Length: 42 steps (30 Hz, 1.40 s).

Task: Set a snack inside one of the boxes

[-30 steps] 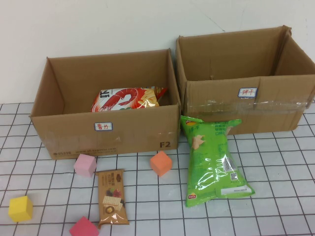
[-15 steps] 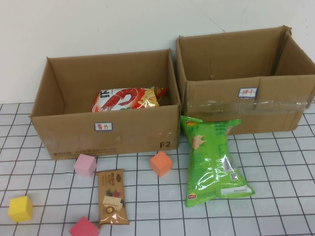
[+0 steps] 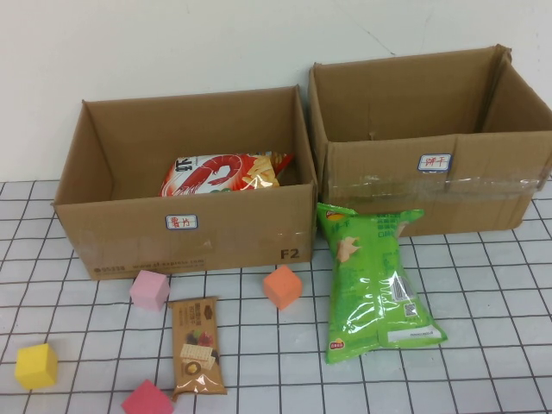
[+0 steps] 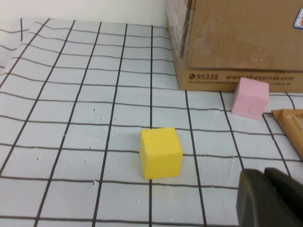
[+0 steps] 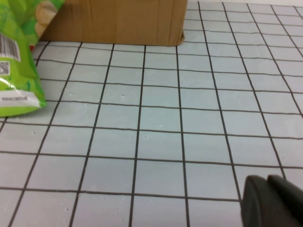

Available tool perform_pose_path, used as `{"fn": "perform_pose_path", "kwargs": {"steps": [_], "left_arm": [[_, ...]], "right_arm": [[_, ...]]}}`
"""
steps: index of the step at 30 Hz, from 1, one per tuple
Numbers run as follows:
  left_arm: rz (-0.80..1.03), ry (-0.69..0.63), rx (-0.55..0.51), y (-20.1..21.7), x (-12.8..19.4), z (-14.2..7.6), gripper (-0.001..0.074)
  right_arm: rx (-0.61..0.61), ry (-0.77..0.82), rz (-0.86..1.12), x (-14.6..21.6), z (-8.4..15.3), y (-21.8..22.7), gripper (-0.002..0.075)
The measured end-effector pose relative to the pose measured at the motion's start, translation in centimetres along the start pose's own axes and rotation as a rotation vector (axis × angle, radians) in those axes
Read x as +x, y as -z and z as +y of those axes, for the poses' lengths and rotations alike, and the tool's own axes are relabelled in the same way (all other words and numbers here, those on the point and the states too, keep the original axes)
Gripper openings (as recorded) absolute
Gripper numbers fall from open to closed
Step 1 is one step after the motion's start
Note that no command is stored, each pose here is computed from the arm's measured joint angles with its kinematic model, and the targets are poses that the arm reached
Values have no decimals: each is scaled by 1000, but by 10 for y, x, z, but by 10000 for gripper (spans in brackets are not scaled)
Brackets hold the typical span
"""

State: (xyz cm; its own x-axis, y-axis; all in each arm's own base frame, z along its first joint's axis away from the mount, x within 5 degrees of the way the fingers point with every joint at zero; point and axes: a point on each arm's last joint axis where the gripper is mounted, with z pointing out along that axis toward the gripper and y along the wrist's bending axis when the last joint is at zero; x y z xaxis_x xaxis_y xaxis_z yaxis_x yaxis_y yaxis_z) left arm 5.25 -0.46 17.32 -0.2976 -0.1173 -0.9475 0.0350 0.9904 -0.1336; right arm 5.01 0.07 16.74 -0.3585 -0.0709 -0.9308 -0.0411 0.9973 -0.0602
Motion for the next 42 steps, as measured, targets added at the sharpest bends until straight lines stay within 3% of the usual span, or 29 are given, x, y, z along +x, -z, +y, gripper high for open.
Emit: {"fn": "perform_pose_path", "kwargs": {"steps": [6,16,22,28,37,42], "left_arm": [[-100,-6,7,0,-8,-1,-1],[-733,-13,66,23,-60,-6,-1],[-868,-13,80,32,-68,-7,-1],[-886,56,93,33,-70,-5,-1],[-929,341,89,36,-72,7,-1],[-933,402,83,36,-71,9,-1]], "right_arm": [[17,32,-99,-7,-1,-1,-1],[44,87,-667,-54,-1,18,-1],[55,49,-822,-64,-3,28,-1],[50,-41,-772,-64,-6,27,-1],[1,8,-400,-105,-4,41,-1],[-32,51,-135,-129,-4,30,-1]]}}
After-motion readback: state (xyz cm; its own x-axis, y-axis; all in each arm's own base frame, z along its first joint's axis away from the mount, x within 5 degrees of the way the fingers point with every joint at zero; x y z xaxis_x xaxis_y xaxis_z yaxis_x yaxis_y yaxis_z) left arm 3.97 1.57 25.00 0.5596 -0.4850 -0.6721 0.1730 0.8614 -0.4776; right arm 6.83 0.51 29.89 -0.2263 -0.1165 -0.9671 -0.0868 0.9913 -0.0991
